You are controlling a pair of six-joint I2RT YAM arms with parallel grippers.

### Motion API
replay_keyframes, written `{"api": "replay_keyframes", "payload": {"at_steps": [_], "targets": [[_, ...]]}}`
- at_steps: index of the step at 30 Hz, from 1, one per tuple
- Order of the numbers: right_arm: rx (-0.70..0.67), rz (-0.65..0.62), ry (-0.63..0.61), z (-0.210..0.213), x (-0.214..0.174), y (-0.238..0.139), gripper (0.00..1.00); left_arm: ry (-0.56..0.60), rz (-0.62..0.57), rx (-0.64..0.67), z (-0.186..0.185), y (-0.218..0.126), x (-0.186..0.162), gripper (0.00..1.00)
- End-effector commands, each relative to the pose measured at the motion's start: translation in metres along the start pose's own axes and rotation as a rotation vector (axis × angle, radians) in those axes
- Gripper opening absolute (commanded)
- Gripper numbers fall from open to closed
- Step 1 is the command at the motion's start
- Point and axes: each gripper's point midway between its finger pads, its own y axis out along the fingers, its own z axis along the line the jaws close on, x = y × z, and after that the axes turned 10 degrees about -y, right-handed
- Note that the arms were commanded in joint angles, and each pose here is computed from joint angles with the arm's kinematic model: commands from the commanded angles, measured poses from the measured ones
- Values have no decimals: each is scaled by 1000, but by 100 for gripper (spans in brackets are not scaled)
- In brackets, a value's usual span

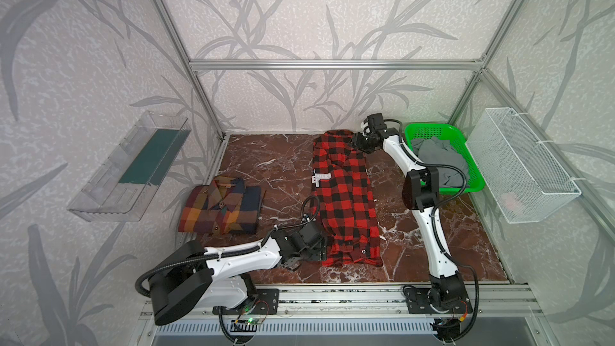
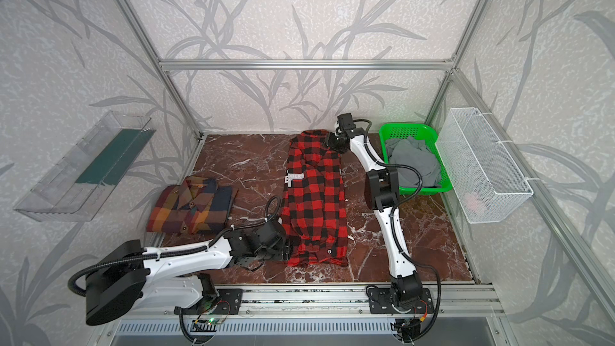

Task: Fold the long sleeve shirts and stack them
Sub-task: 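Release the collar and bring the right gripper to the shirt's near hem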

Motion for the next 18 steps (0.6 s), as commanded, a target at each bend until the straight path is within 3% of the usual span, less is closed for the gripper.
{"api": "replay_keyframes", "payload": {"at_steps": [1, 7, 18], "targets": [[38, -140, -75, 43, 25, -82, 66, -11, 65, 39, 23, -10, -19, 80], [115, -143, -23, 58, -46, -134, 78, -60, 15, -69, 24, -23, -18, 83], [58, 123, -27, 39, -257, -171, 77, -106, 87, -195, 2, -18, -27, 87]]}}
